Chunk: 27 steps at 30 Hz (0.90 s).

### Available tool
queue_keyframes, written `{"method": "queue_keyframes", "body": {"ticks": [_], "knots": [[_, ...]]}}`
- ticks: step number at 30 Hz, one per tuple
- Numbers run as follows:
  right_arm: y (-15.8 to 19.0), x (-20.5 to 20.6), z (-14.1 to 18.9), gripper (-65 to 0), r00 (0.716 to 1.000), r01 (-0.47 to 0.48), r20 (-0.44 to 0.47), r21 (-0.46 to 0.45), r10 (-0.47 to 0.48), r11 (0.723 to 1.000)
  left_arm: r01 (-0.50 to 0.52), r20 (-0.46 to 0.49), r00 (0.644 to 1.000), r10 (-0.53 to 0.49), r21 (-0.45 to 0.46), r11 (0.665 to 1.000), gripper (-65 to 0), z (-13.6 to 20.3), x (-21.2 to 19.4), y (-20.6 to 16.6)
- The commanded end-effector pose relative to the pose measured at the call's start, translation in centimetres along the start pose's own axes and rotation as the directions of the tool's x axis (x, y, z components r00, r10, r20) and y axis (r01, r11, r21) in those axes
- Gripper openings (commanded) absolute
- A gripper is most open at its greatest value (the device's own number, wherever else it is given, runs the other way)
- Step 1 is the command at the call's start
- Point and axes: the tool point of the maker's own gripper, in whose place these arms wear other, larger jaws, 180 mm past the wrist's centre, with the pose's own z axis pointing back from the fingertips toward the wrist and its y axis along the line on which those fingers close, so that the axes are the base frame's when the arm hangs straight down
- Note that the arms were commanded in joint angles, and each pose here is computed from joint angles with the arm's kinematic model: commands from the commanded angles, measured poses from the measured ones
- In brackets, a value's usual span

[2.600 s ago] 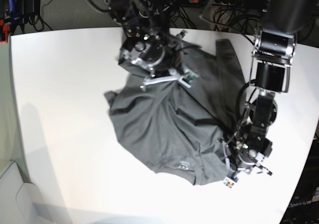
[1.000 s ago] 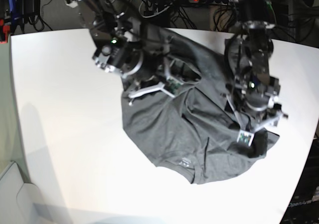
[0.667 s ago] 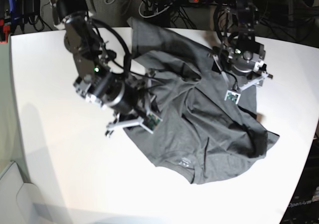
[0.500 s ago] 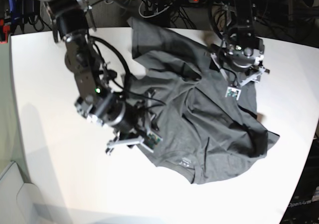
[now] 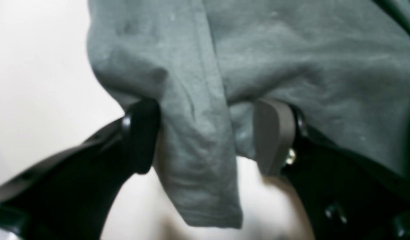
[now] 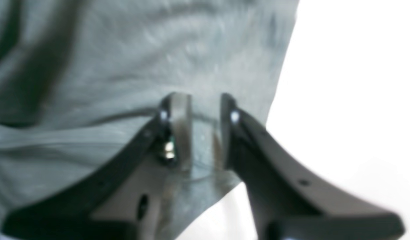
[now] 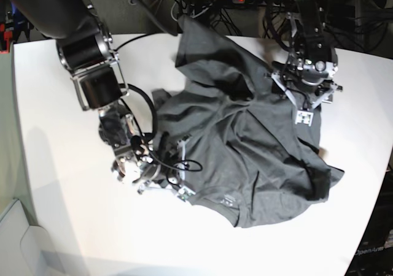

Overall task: Layout the t-shirt on the table in an organized manner, then fold the t-shirt properly
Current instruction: 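Lift the shirt with both grippers and drag it toward the right gripper's side, then pull the shirt apart with both grippers to spread it flat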

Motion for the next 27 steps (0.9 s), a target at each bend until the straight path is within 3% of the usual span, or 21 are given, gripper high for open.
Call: {"method": "queue_keyframes", "body": {"ticks": [1, 7, 18, 27], "knots": [[-0.8, 2.5, 0.2, -58.0, 0.998, 0.003, 0.058, -0.003, -0.003, 1.000, 0.047, -0.121, 0.992, -0.039, 0.065, 0.997, -21.9, 0.0, -2.7, 2.0], [-0.9, -0.9, -1.8, -63.1, 0.997, 0.074, -0.004, 0.031, -0.073, 0.997, 0.082, -0.112, 0.991, -0.069, 0.115, 0.990, -22.0, 0.1, -2.0, 4.8], [-7.0, -8.4, 0.8, -63.4, 0.987, 0.105, -0.111, -0.083, -0.114, 0.991, 0.094, -0.150, 0.986, -0.073, 0.136, 0.986, -22.0, -2.7, -0.2, 7.7], [-9.8, -14.2, 3.9, -63.5, 0.977, 0.082, -0.181, -0.160, -0.111, 0.984, 0.050, -0.016, 0.999, -0.048, 0.176, 0.983, -22.0, -2.8, 7.8, 9.7]]}}
